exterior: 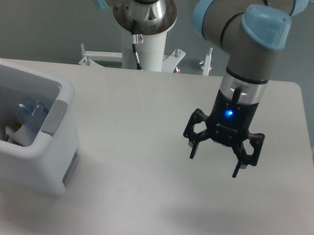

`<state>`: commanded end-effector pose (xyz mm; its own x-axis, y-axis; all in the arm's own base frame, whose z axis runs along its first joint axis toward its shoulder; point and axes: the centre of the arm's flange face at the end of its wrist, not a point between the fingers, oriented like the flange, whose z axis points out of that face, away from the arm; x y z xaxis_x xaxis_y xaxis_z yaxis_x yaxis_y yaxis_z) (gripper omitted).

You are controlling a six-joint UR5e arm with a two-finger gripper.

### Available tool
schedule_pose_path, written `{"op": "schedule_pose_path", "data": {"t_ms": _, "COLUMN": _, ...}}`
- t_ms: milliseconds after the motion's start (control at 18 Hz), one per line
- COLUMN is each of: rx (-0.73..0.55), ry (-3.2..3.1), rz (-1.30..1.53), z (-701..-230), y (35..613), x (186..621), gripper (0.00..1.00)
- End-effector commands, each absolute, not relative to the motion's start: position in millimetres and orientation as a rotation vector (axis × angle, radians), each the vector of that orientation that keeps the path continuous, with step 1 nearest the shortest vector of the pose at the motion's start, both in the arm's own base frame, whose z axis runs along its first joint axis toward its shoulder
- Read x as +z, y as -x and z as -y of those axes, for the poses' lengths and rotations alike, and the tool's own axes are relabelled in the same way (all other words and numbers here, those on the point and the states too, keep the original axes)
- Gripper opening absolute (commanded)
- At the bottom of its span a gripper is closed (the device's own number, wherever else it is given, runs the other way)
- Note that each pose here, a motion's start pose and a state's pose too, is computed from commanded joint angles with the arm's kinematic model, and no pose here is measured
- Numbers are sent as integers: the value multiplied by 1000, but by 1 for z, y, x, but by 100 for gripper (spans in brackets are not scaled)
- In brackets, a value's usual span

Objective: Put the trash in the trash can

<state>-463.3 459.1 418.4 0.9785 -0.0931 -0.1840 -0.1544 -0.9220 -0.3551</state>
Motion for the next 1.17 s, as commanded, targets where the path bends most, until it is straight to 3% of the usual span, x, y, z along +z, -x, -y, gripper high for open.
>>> {"op": "schedule_pose_path", "data": {"t_ms": 278, "rx": 219, "ry": 2849, "rz": -202, "z": -459, "y": 472, "x": 402, "gripper": 100}}
{"op": "schedule_pose_path", "data": {"t_ms": 889, "rx": 167, "ry": 3051, "rz": -533, "z": -469, "y": 472, "x": 384, "gripper": 100}}
{"op": "schedule_pose_path", "data": {"t_ms": 1167, "rx": 170, "ry": 3055, "rz": -529, "z": -471, "y": 469, "x": 379, "gripper": 100}}
